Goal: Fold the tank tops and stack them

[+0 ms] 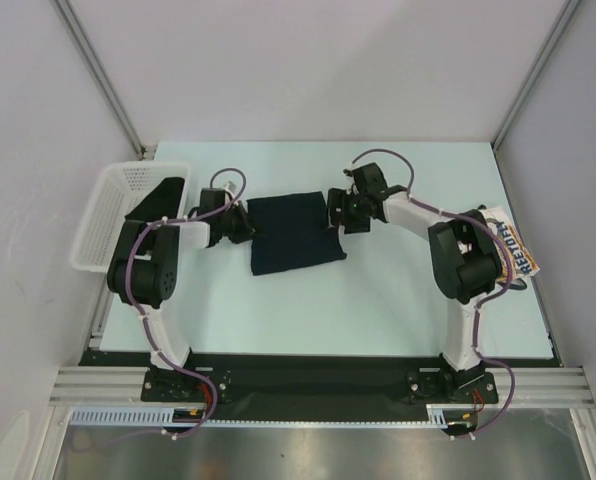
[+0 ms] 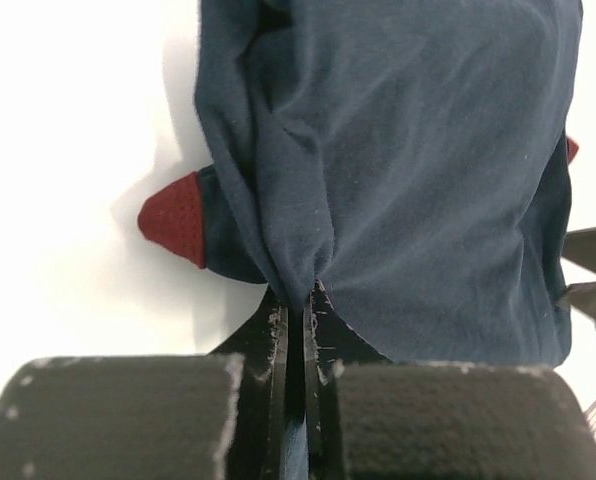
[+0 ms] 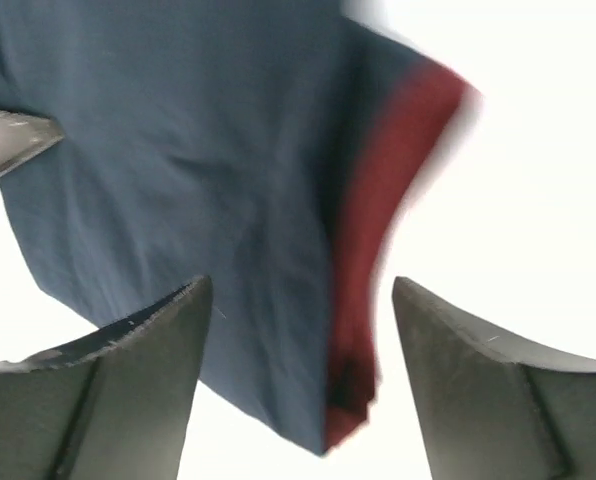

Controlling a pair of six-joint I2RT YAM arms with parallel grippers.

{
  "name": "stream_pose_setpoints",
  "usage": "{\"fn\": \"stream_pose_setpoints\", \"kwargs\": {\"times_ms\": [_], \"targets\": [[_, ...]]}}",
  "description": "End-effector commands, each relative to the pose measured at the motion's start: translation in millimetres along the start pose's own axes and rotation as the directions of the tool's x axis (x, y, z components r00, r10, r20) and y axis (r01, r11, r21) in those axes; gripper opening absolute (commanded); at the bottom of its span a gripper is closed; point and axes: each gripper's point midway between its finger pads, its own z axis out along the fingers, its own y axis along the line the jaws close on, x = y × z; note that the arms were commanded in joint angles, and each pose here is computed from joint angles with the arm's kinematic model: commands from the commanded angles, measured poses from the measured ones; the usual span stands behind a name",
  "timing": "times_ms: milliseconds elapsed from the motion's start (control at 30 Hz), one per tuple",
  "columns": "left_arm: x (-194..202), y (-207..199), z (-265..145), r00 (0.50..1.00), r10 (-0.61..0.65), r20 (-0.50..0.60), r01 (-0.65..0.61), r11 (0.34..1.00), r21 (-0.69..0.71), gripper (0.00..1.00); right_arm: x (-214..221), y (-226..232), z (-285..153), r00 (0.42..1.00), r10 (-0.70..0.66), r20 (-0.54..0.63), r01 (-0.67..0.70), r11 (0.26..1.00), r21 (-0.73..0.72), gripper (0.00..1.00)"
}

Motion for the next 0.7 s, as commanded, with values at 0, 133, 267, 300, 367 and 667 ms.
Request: {"fn": "stream_pose_setpoints", "kwargs": {"times_ms": [0, 133, 267, 300, 367, 667], "targets": [[23, 17, -9, 0.999, 0.034, -0.038, -0.035, 0.999, -0.036, 0.04, -25, -33, -49, 0.995, -0.001, 0.104, -0.013, 0.991, 0.137, 0.8], [20, 13, -14, 1.0, 0.029, -0.003, -0.03, 0.999, -0.025, 0.06, -34, -84, -101, 0.979, 0.04, 0.199, -0.103, 0.942, 0.319, 0.79], [16, 9, -18, 0.999, 0.033, 0.006, -0.033, 0.999, -0.019, 0.07, -40, -133, -141, 0.963, 0.025, 0.269, -0.174, 0.82, 0.545, 0.74], [16, 7, -19, 0.999, 0.038, 0.008, -0.038, 0.999, -0.015, 0.08, -40, -139, -145, 0.964, 0.011, 0.266, -0.17, 0.796, 0.581, 0.73], [16, 8, -20, 0.999, 0.044, 0.006, -0.044, 0.999, -0.022, 0.08, -39, -159, -157, 0.97, -0.013, 0.244, -0.164, 0.706, 0.689, 0.69], [5, -7, -22, 0.999, 0.039, 0.016, -0.039, 0.999, 0.021, 0.08, -36, -200, -171, 0.991, -0.08, 0.11, -0.066, 0.426, 0.902, 0.7]]}}
